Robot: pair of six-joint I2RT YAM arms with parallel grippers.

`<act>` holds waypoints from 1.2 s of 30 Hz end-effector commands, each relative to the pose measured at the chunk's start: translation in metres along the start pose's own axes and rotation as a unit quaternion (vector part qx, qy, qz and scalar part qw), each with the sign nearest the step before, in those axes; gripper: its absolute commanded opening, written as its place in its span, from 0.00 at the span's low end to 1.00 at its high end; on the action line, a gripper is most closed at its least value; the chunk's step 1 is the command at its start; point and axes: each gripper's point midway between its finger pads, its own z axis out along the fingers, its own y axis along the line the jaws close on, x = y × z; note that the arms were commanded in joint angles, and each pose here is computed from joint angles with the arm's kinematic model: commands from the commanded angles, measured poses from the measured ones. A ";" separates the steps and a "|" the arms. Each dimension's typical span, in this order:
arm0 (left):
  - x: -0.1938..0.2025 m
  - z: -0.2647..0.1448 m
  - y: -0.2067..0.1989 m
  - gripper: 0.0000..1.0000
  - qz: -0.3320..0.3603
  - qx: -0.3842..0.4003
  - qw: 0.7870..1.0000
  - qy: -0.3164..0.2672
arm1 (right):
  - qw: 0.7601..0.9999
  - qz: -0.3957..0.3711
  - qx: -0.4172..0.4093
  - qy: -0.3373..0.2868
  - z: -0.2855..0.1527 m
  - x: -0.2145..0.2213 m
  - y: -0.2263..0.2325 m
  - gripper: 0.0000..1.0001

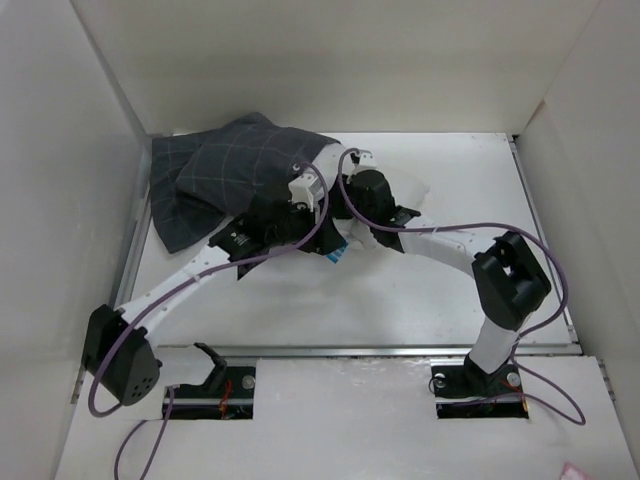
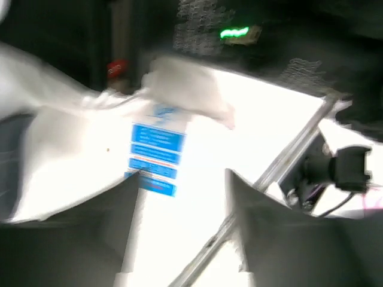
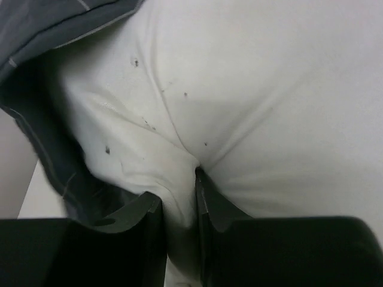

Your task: Put the pillow into the pillowcase

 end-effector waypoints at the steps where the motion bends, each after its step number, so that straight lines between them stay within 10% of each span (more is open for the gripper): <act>1: -0.018 -0.023 -0.021 0.68 0.003 0.007 1.000 -0.027 | 0.994 0.002 -0.107 0.007 -0.002 0.004 0.036 0.28; 11: -0.086 -0.102 0.033 0.73 -0.052 -0.241 0.953 -0.175 | 0.983 -0.128 -0.123 -0.044 -0.054 -0.050 0.033 0.95; 19: -0.098 -0.061 0.079 0.82 -0.021 -0.353 0.925 -0.140 | 0.940 -0.342 -0.005 0.013 -0.050 -0.063 -0.031 0.99; 30: -0.096 -0.049 0.160 0.72 -0.048 -0.525 0.843 -0.106 | 0.897 -0.408 -0.162 0.050 -0.022 -0.047 -0.019 0.99; 36: -0.099 -0.049 0.161 0.63 -0.050 -0.530 0.839 -0.111 | 0.893 -0.406 -0.181 0.070 -0.001 -0.029 -0.025 0.99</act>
